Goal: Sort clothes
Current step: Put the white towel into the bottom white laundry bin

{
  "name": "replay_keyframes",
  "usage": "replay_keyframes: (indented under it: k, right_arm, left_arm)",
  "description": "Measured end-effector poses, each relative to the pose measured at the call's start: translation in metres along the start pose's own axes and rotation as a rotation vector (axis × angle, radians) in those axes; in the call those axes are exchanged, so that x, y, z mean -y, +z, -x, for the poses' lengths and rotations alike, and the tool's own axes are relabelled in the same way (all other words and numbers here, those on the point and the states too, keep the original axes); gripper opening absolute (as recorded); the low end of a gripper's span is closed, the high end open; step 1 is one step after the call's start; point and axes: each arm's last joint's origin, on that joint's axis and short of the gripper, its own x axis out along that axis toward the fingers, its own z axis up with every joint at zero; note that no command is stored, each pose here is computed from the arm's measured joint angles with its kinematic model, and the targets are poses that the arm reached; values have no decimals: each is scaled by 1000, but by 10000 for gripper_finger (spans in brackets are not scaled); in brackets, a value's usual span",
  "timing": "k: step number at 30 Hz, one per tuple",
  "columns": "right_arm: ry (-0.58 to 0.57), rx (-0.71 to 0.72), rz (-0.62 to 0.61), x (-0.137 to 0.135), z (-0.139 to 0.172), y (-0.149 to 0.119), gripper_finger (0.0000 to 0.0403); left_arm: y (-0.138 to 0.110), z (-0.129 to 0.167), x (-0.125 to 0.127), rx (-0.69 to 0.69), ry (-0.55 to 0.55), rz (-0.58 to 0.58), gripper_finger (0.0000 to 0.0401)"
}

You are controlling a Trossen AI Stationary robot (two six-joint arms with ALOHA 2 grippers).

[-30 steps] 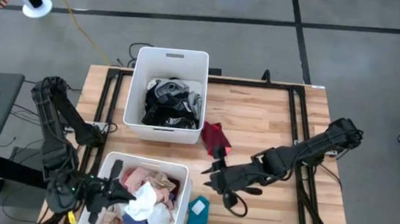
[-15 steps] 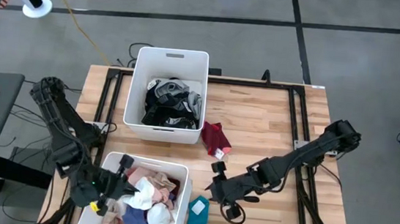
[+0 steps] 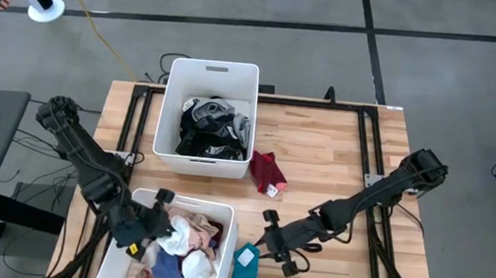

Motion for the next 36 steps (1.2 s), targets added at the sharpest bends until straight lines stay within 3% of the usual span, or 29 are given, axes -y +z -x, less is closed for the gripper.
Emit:
replay_keyframes:
  k: [8, 21, 29, 36]
  right_arm:
    - [38, 114, 0, -5, -3, -15, 166]
    - [57, 84, -54, -10, -10, -41, 166]
    - [74, 67, -42, -11, -48, -69, 166]
    - [68, 16, -12, -10, -73, -83, 166]
  left_arm:
    - [-1, -1, -4, -27, 19, 27, 82]
    - [-3, -1, -5, -51, 10, 50, 177]
    - [0, 1, -3, -58, -53, 37, 194]
    - [20, 20, 0, -4, -161, 42, 194]
